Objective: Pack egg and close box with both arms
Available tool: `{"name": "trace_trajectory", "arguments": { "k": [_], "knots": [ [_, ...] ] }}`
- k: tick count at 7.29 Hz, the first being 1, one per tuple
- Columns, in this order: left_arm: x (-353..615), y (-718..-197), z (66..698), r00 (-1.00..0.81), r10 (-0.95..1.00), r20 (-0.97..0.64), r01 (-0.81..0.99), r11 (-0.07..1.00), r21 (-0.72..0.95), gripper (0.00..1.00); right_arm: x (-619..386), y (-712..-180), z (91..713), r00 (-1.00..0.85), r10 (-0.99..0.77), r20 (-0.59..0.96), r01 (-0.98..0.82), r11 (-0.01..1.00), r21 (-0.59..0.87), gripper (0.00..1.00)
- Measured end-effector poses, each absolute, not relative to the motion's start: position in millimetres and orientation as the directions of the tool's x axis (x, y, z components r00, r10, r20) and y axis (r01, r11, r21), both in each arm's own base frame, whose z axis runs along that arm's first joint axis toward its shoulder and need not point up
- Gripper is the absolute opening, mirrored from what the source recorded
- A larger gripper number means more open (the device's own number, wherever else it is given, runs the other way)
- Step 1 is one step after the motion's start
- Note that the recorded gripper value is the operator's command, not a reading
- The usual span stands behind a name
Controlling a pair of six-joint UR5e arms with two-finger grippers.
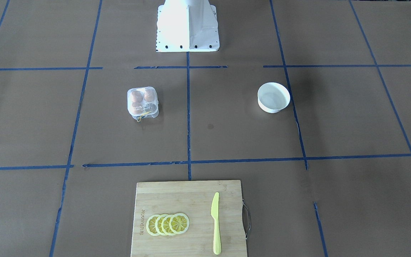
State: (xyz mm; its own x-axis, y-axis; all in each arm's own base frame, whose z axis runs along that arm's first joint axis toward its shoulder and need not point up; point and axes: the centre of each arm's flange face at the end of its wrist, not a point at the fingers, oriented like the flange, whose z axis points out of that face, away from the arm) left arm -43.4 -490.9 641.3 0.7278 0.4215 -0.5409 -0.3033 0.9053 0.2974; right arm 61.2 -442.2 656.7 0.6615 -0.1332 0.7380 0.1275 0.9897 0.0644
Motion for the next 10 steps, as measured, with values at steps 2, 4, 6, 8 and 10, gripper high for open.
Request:
{"name": "trace_trajectory", "arguments": {
  "k": [2, 4, 6, 8, 10],
  "knots": [
    [-43, -490, 641, 0.723, 0.421, -0.548, -0.302, 0.905, 0.298, 1.0, 62, -442, 657, 0.663, -0.133, 0.737, 0.125, 0.99, 0.066, 1.0],
    [-42, -491, 640, 0.716, 0.418, -0.56, -0.295, 0.907, 0.3, 1.0, 62, -445, 656, 0.666, -0.125, 0.736, 0.117, 0.991, 0.062, 1.0],
    [-40, -491, 636, 0.706, 0.406, -0.58, -0.273, 0.912, 0.305, 1.0, 63, -448, 653, 0.67, -0.115, 0.733, 0.094, 0.993, 0.069, 1.0],
    [-39, -494, 629, 0.718, 0.35, -0.602, -0.204, 0.932, 0.298, 1.0, 63, -451, 655, 0.676, -0.082, 0.732, 0.044, 0.997, 0.071, 1.0],
    [-44, -497, 621, 0.731, 0.305, -0.61, -0.132, 0.941, 0.312, 1.0, 63, -452, 660, 0.677, -0.069, 0.733, 0.03, 0.997, 0.066, 1.0]
  ]
}}
